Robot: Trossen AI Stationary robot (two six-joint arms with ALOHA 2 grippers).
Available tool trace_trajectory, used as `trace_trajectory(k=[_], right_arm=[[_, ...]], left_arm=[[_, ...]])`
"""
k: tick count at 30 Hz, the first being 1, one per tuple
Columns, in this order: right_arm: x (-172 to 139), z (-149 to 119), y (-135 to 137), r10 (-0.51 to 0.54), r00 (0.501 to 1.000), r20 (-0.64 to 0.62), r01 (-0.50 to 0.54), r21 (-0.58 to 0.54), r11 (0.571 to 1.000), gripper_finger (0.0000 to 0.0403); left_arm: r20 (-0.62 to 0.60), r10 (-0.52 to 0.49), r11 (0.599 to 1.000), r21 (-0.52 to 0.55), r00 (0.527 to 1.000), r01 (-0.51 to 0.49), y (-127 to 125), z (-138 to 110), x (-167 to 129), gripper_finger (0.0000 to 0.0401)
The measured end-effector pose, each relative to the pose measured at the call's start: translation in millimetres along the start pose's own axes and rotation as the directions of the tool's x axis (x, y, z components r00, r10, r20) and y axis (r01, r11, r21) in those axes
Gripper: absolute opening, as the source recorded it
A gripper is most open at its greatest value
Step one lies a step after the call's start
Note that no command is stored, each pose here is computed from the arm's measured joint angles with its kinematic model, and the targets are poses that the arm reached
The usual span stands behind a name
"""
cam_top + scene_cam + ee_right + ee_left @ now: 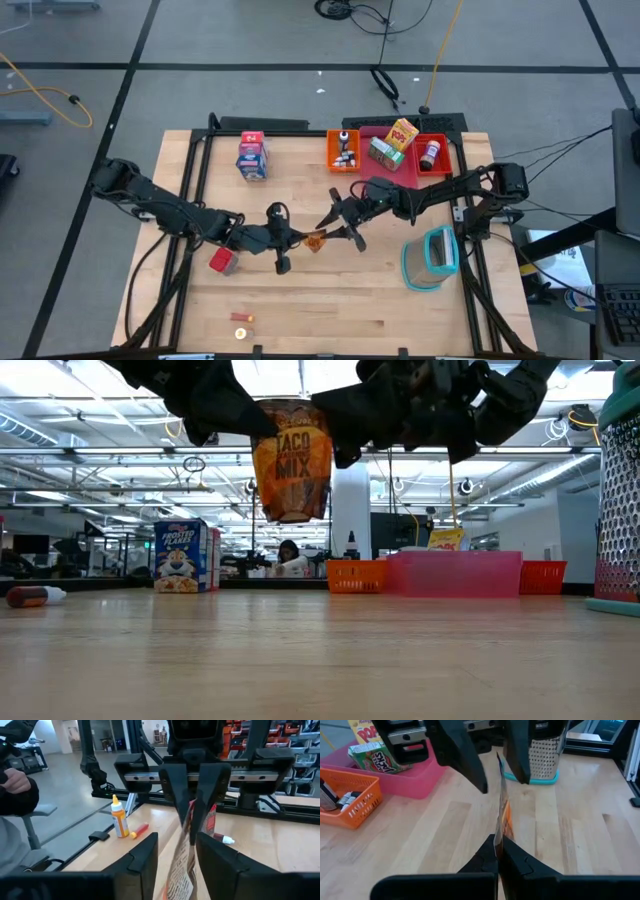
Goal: Pick & Place Kitchen Items
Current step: Put the orange seasoning pack into the red bin
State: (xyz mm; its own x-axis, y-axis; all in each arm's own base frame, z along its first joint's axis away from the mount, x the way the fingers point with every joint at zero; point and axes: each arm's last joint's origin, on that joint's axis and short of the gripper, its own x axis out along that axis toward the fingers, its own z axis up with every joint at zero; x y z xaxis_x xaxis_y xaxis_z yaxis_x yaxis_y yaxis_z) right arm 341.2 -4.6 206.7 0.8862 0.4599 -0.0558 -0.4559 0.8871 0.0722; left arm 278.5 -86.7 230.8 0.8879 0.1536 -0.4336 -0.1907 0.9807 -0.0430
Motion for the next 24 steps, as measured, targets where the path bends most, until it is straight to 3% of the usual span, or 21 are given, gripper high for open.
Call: trace_trajectory(k=[6,12,24], right_arm=[[1.3,-1.5,2.0,-0.006,1.000,-0.013,0.006,0.001,1.000,0.0083],[1.4,-1.5,2.3,-0.006,1.000,-0.013,0.005,-0.048,0.999,0.0008],[1.4,-3.6,2.2,-0.005,0.999,-0.033,0.004,-0.052,0.999,0.0001]], left_arm=[[0.000,0.001,1.000,0.005,1.000,-0.001,0.0,0.0,0.0,0.0000],[0.001,0.001,1.000,0.007,1.000,-0.001,0.0,0.0,0.0,0.0000],[-0.001,0.001,1.000,0.007,1.000,-0.001,0.0,-0.2,0.1,0.0002]])
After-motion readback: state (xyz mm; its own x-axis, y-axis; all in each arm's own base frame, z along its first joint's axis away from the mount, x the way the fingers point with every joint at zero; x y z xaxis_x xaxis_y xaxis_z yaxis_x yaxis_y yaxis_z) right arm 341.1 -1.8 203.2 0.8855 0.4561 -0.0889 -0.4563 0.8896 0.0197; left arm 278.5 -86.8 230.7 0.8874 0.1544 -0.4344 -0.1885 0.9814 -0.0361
